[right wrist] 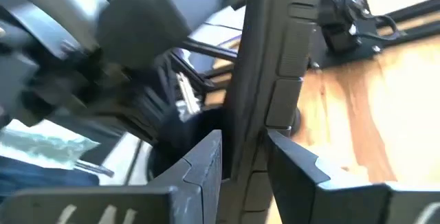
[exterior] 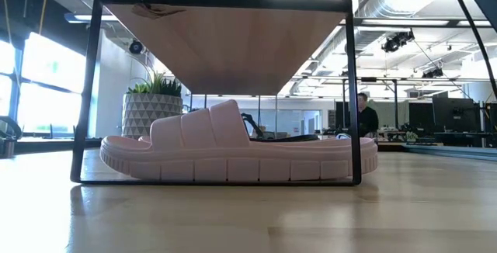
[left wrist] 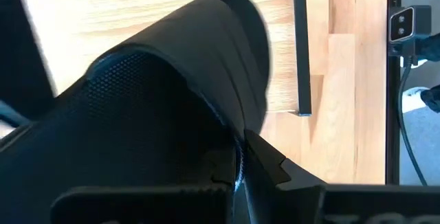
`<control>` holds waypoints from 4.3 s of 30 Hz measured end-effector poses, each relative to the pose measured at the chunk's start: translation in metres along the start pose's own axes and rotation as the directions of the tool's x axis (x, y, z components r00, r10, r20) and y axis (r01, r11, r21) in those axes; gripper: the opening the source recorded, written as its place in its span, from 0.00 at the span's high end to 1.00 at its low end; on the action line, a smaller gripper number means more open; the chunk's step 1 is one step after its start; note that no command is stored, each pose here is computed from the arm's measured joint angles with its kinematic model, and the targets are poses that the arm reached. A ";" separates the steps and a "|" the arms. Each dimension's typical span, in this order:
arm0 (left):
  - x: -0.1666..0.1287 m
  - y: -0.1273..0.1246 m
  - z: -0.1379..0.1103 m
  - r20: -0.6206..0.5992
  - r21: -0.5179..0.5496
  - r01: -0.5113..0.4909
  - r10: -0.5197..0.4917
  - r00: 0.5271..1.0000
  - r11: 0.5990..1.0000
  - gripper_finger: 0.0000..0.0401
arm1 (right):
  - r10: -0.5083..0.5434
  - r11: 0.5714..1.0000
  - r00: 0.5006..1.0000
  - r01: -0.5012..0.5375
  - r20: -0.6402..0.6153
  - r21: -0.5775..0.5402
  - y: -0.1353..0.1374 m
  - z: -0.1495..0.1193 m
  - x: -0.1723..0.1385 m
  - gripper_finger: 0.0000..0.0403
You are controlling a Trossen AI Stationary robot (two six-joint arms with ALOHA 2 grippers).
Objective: Pick and place slides into the shelf
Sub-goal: Put the right black slide on the shelf
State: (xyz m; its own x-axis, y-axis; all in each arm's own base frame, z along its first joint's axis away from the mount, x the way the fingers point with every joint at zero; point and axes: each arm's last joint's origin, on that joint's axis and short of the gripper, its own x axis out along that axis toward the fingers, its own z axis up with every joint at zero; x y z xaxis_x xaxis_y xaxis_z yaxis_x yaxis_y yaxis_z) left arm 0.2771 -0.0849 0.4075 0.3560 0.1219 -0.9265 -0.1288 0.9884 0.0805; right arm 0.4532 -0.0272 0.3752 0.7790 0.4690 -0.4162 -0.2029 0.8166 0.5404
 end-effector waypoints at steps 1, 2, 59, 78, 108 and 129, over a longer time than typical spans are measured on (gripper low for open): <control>0.000 0.000 0.000 0.001 0.000 -0.001 0.001 1.000 1.000 1.00 | -0.009 1.000 1.000 0.009 -0.006 0.002 0.000 -0.001 0.000 0.75; 0.000 0.000 0.000 0.001 -0.002 -0.002 0.002 1.000 1.000 1.00 | -0.015 1.000 1.000 0.015 -0.011 0.007 -0.001 -0.001 0.000 0.75; -0.001 0.000 0.000 0.003 -0.003 -0.002 0.002 1.000 1.000 1.00 | 0.087 0.994 0.991 -0.080 -0.100 0.077 -0.029 -0.011 0.018 0.61; -0.001 0.001 0.000 0.011 -0.002 -0.015 0.015 1.000 1.000 1.00 | 0.183 0.979 0.981 -0.175 -0.068 0.105 -0.036 -0.003 0.013 0.61; -0.020 0.002 0.005 0.080 -0.109 0.091 -0.083 0.993 0.990 0.71 | 0.022 0.999 1.000 -0.022 0.000 0.024 -0.040 0.001 0.011 0.90; -0.084 0.006 -0.027 0.474 -0.381 -0.263 0.432 0.767 0.886 0.68 | -0.305 0.914 0.869 0.382 0.390 -0.136 0.021 0.041 -0.165 0.90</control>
State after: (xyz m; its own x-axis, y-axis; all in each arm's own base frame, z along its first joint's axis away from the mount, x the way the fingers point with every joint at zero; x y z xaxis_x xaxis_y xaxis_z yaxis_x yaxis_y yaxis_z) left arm 0.2218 -0.0920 0.4762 0.6562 0.5635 -0.5019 -0.5607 0.8092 0.1754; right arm 0.3443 -0.1014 0.4851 0.9701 0.0273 -0.2412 0.0313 0.9713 0.2356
